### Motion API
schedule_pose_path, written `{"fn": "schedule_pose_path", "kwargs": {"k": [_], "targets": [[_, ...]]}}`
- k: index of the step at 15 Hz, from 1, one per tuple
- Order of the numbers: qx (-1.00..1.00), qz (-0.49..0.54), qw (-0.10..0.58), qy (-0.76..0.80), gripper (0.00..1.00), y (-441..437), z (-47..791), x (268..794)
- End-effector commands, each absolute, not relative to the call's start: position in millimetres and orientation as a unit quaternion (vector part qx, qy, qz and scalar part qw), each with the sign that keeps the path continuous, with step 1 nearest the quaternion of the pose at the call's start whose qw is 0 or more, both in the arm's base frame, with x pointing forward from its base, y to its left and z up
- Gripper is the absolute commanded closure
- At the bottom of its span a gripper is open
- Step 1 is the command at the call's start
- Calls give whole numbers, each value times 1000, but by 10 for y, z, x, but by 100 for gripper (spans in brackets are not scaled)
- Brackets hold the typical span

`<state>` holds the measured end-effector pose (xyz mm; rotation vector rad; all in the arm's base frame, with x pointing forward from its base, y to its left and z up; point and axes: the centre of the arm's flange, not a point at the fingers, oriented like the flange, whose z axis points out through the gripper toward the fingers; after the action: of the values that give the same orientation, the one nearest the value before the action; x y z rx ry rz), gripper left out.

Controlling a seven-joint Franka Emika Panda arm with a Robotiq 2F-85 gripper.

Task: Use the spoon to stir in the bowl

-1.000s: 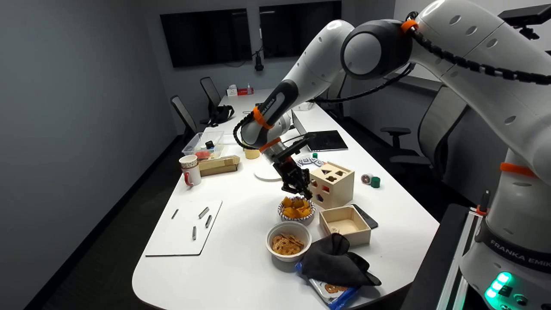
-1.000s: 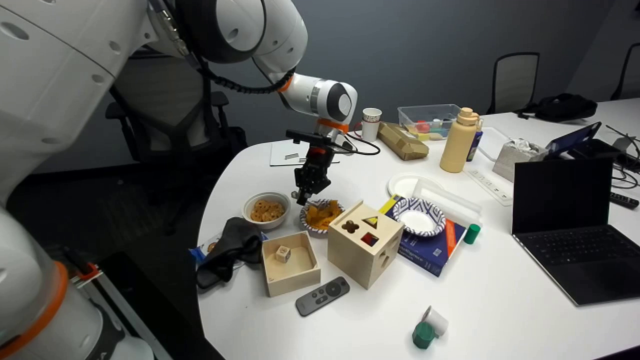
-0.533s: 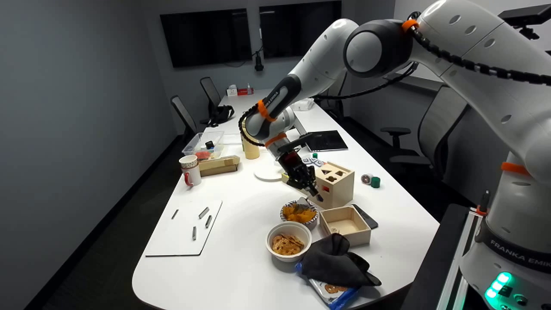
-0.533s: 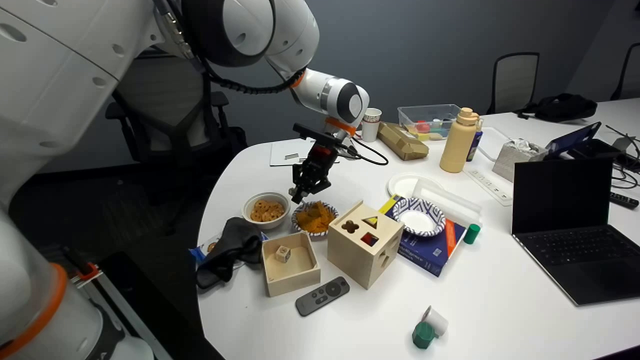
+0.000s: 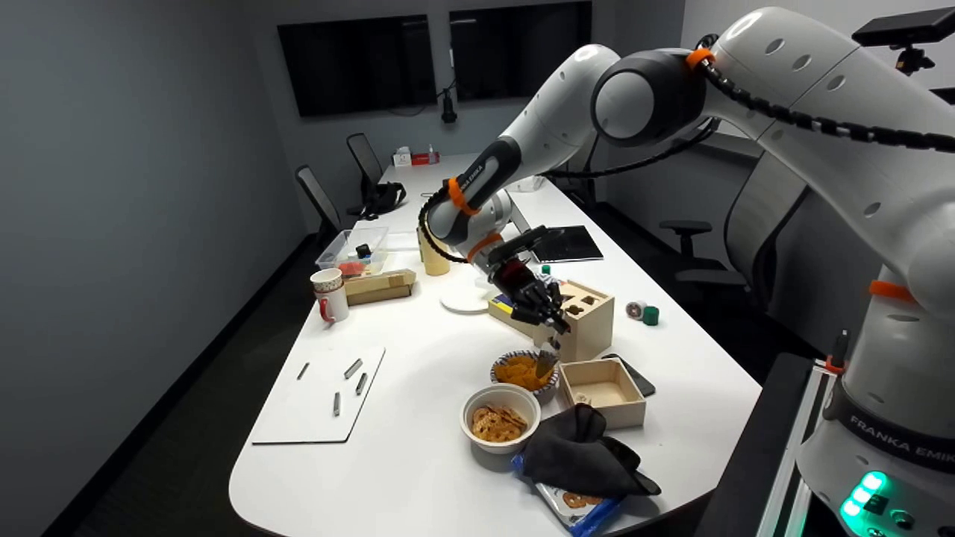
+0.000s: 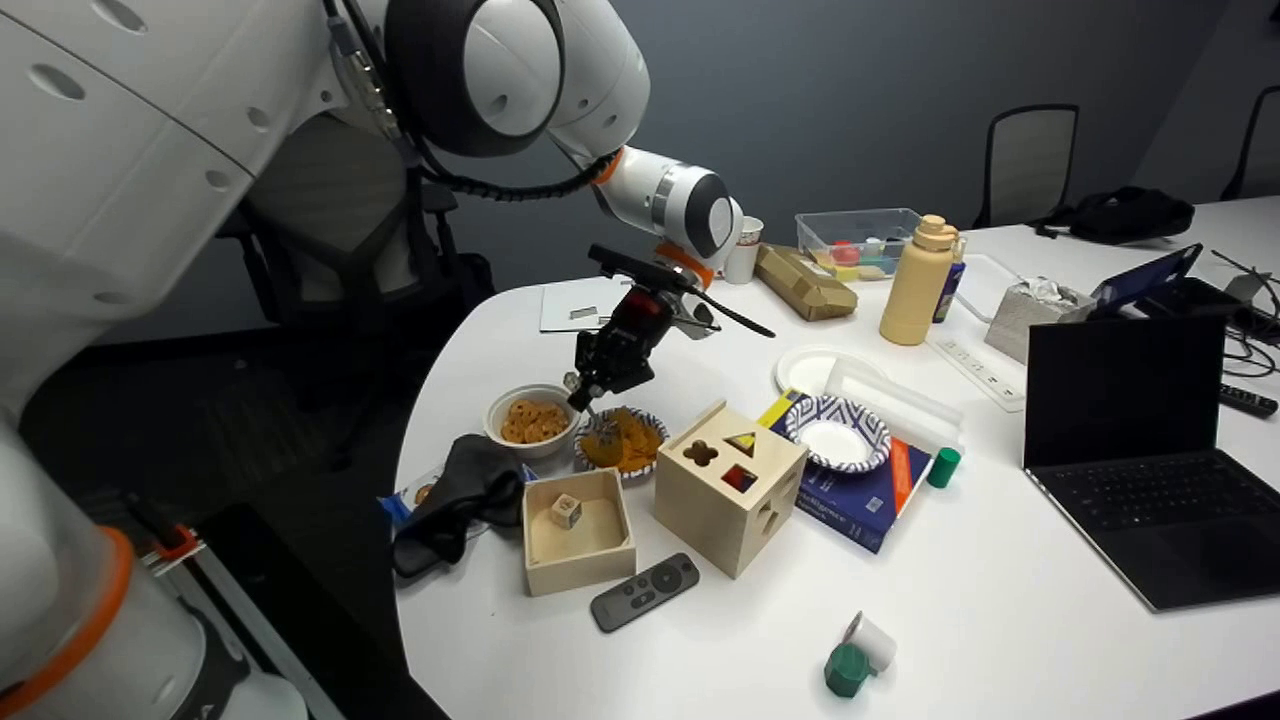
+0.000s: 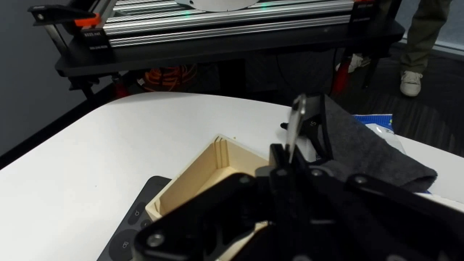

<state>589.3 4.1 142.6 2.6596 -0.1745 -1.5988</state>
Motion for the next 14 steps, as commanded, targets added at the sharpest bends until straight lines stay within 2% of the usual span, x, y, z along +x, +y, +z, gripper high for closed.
{"fn": "schedule_pose_path", "kwargs": {"k": [1, 10, 14], "targets": [[850, -517, 51, -89, 99, 109, 1284, 6029], [897, -402, 128, -134, 99, 231, 1341, 6199], [917, -369, 90, -124, 99, 181, 1356, 6295]]}}
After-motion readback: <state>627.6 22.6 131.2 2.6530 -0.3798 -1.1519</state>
